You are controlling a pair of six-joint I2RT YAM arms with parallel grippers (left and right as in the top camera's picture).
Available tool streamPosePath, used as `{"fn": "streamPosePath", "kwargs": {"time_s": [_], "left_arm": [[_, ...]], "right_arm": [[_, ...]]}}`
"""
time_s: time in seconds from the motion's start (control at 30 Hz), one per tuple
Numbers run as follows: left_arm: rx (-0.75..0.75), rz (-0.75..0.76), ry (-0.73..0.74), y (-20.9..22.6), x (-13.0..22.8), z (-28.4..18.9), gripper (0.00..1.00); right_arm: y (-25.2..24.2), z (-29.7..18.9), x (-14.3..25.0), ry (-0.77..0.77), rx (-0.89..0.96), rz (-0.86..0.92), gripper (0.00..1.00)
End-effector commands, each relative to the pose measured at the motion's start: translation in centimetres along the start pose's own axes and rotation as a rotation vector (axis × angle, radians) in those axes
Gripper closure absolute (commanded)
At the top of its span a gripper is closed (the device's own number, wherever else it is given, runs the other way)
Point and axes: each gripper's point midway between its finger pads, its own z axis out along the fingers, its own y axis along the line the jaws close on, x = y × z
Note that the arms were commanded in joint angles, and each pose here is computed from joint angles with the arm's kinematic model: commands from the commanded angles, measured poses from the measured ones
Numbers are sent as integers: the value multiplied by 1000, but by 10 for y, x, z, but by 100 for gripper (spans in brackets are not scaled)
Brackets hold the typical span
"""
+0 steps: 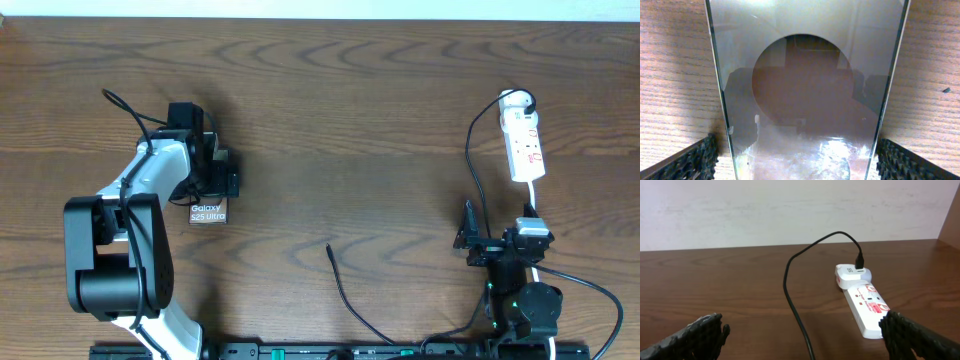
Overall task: Plug charger to phone and switch on socket
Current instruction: 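Close the left gripper on the phone box edges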
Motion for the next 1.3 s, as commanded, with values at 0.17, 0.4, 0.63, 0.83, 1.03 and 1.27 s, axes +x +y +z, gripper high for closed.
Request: {"fn": "streamPosePath", "kwargs": {"time_s": [0.17, 0.4, 0.63, 0.83, 1.03, 1.27], "left_arm": [[24, 1, 10, -2, -1, 4, 5], [24, 1, 11, -2, -1, 4, 10], [24, 1, 11, -2, -1, 4, 11], [24, 0, 16, -2, 1, 4, 11], [24, 0, 21, -2, 2, 4, 11], [24, 0, 20, -2, 2, 4, 16]], "right_arm": [[-3, 0, 0, -1, 14, -12, 1], [-3, 0, 0, -1, 14, -12, 1], [-3, 0, 0, -1, 14, -12, 1], [-3, 0, 0, -1, 13, -12, 1], [-3, 0, 0, -1, 13, -12, 1], [-3, 0, 0, -1, 13, -12, 1]]}}
